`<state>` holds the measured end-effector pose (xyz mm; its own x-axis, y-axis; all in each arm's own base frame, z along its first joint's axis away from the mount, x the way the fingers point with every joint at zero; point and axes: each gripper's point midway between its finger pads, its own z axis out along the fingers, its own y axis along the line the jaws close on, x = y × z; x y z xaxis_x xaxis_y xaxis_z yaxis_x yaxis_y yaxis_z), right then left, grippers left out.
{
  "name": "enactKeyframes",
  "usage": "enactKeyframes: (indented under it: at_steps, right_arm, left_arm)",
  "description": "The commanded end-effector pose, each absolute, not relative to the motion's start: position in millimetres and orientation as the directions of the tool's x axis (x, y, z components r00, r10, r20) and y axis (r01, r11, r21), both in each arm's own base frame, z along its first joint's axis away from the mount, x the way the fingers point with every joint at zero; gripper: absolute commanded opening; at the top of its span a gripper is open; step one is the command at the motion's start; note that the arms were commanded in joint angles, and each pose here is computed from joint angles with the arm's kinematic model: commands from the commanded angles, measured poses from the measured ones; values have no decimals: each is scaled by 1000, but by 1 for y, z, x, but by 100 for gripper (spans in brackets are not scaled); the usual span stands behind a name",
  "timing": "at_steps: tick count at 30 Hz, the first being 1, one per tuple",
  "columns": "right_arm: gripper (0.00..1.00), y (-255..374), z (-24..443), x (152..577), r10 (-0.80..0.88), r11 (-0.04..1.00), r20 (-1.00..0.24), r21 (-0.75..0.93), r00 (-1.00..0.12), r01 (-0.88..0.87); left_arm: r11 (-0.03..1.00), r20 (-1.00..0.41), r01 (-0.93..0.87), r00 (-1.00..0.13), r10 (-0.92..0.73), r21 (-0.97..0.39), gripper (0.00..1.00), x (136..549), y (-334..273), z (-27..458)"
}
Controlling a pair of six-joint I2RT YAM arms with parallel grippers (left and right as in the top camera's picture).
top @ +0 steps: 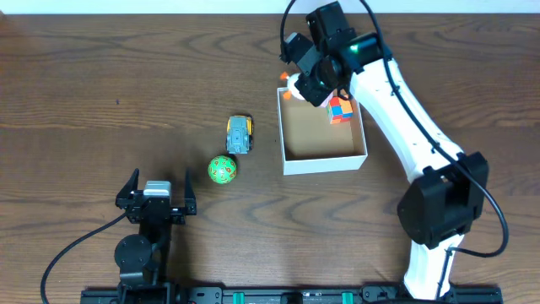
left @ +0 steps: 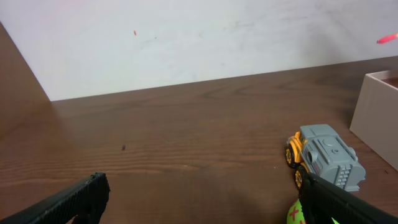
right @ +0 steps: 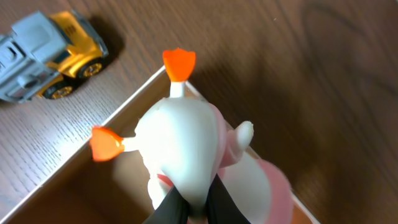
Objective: Pack container
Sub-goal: 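Carry the duck figure into the white box and release it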
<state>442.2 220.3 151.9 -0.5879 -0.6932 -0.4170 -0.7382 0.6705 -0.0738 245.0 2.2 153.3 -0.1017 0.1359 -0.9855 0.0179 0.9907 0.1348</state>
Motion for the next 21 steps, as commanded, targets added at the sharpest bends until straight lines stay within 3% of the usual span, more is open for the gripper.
enactKeyframes:
  at_steps: [1, 7, 15, 21]
  right_arm:
    - [8, 226, 139, 438, -721, 642, -389, -65, -573, -764]
    - [11, 226, 128, 437, -726, 641, -365, -53, -583, -765]
    - [25, 225, 127, 434, -728, 640, -355, -48, -586, -766]
    - [27, 225, 126, 434, -728, 641, -354, -47, -587, -766]
  left_arm:
    - [990, -979, 29, -151, 139, 136, 98, 244, 2, 137]
    - [990, -979, 29, -151, 139, 136, 98, 244, 2, 137]
    - [990, -979, 29, -151, 139, 136, 98, 244, 2, 137]
    - [990, -979, 29, -151, 139, 136, 98, 244, 2, 137]
